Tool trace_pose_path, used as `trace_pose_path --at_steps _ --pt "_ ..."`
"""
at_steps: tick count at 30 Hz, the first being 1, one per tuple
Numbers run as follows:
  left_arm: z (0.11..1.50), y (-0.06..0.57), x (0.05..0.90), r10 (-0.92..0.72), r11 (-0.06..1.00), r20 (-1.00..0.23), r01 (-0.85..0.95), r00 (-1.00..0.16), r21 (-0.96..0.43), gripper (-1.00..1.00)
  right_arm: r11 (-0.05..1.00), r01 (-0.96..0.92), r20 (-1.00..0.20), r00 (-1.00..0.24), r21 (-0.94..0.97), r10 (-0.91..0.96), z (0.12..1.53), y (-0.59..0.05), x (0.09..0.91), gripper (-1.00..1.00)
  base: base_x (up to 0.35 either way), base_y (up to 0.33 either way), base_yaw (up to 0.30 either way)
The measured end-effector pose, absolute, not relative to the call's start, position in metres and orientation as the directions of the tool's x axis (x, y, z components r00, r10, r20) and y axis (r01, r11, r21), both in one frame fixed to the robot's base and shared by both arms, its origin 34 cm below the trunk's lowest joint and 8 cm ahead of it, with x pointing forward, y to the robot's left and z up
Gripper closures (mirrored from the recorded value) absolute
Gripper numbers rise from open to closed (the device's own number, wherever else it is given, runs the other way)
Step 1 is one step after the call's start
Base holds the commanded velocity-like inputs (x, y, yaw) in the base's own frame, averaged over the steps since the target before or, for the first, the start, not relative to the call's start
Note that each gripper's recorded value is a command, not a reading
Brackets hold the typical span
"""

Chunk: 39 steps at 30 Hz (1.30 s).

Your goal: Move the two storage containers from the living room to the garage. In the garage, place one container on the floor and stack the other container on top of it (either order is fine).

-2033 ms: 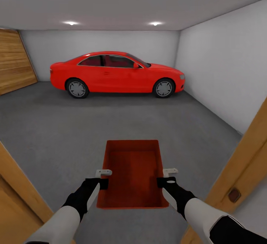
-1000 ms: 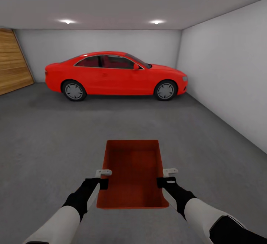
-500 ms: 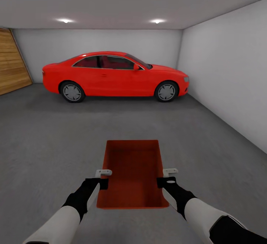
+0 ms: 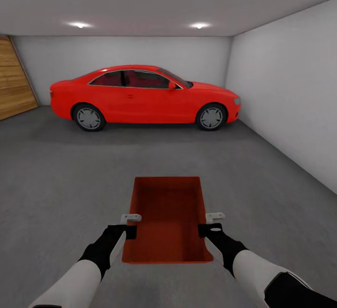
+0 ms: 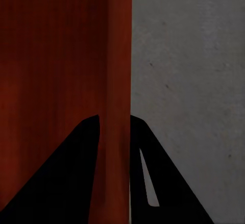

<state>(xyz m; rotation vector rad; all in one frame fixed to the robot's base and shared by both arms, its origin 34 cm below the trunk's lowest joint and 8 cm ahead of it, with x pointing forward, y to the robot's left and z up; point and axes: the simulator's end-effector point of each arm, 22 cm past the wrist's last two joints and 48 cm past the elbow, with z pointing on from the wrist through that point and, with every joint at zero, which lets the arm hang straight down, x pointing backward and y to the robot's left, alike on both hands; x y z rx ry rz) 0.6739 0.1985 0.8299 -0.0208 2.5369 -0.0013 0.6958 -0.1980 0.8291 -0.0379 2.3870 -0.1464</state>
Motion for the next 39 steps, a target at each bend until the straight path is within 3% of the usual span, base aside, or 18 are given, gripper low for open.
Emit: trace_pose_path --at_steps 39 --pt "0.8299 0.1985 0.6739 -0.015 1.0 -0.568 -0.015 -0.823 -0.005 1.0 0.993 0.014 -0.678 -0.731 -0.117 -0.069 0.8291 -0.198 0.6958 1.0 0.321 0.0 0.0"
